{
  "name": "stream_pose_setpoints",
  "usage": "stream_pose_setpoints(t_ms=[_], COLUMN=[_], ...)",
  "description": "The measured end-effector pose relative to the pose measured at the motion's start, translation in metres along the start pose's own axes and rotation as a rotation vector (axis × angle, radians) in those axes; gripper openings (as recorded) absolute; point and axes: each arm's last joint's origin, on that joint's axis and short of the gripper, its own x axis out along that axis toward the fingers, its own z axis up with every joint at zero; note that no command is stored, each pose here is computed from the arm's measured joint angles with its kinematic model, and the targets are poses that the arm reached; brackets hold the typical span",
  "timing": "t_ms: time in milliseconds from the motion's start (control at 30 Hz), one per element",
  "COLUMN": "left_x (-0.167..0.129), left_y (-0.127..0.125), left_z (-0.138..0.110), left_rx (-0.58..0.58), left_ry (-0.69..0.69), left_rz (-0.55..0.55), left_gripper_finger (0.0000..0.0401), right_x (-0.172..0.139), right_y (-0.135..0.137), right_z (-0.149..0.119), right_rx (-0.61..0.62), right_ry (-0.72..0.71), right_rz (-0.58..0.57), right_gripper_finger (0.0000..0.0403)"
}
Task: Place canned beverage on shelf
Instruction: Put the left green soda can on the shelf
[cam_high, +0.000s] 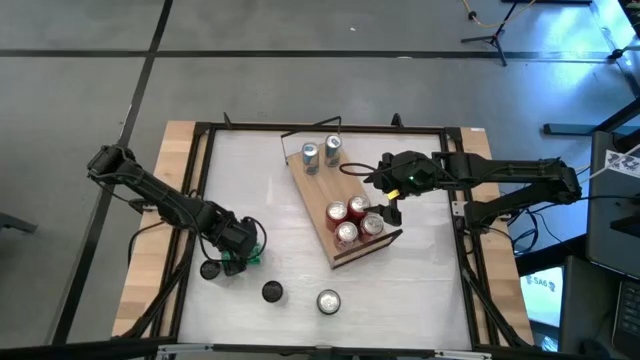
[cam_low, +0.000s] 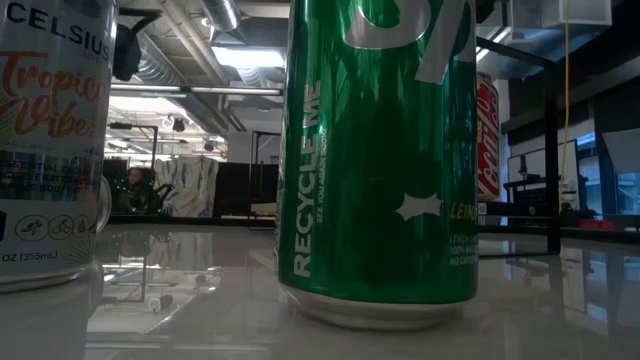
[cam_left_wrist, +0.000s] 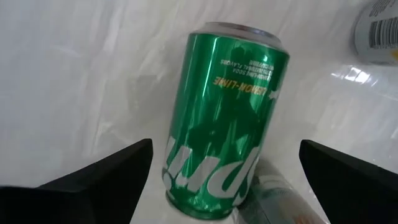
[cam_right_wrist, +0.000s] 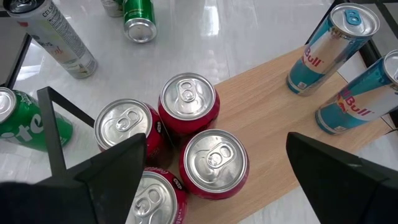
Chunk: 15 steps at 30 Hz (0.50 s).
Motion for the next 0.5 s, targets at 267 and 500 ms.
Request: stream_pose_setpoints(t_ms=[267, 500], left_x=[0.013, 0.023], left_y=[0.003, 0.007], left_z=[-0.002, -0.005], left_rx=[0.002, 0.001], left_ry=[-0.031, -0.033], left_rz=[-0.016, -0.013], left_gripper_finger=[0.0394, 0.0394], right_x=[0.0, 0.0], right_y=[0.0, 0.0], right_z=[0.0, 0.0], right_rx=[0.0, 0.0], right_ry=[0.0, 0.0], right_rz=[0.0, 0.0], right_gripper_finger=[0.0379, 0.0379])
